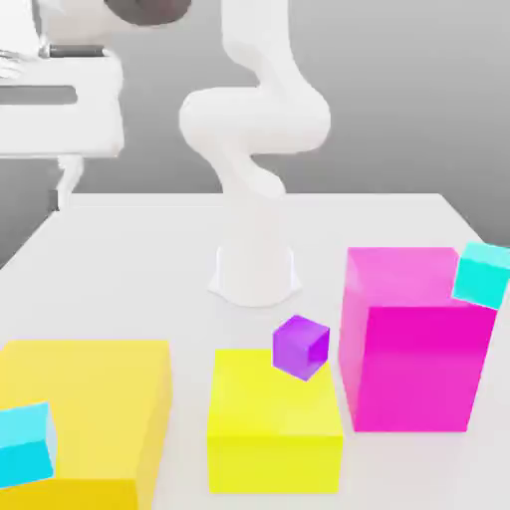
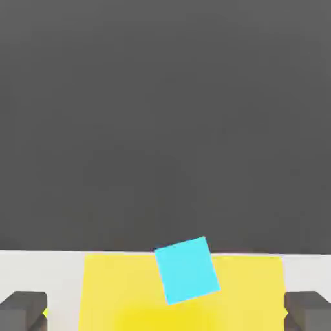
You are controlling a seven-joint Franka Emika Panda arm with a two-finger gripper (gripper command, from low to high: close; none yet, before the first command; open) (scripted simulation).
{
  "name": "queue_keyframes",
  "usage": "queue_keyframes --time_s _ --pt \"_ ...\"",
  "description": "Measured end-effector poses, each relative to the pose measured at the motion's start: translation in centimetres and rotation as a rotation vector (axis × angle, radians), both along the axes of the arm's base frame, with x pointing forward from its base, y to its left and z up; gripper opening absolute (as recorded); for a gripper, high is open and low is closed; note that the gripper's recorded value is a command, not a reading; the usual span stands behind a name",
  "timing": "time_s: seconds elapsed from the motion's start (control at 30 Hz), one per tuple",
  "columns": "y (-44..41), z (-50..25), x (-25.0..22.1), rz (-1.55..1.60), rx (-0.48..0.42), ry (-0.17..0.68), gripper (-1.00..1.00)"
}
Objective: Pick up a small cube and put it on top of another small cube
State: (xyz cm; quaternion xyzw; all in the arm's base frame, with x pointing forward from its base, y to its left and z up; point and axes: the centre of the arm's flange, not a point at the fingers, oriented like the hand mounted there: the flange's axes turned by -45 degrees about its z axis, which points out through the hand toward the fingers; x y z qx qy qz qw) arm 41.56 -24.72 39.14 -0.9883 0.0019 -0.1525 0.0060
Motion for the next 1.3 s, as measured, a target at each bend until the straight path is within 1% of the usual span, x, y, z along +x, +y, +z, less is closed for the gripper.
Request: queue_keyframes --time_s 0.1,0.17,0.27,0.3,0.63,0.67,0.9,1.2,1.23,1.3 --pt "-3.0 -7.6 -3.8 -0.023 0.004 0.102 0.00" --pt "-5.4 -12.6 -8.1 -0.062 0.005 0.179 0.00" --pt "-6.2 -18.1 -13.4 -0.070 -0.002 0.285 0.00" --pt "-5.7 -19.0 -14.1 -0.072 -0.002 0.296 0.00" --pt "-5.3 -25.5 -14.7 -0.071 -0.006 0.306 0.00" --pt "-5.2 -26.0 -14.7 -0.072 -0.004 0.307 -1.00" --pt "-5.2 -26.0 -14.7 -0.072 -0.001 0.307 -1.00" --pt "-5.3 -20.5 -14.6 -0.072 -0.005 0.306 -1.00" --pt "-5.2 -20.0 -14.7 -0.074 -0.002 0.308 -1.00" --pt "-6.8 -20.0 -15.7 -0.107 -0.021 0.344 -1.00"
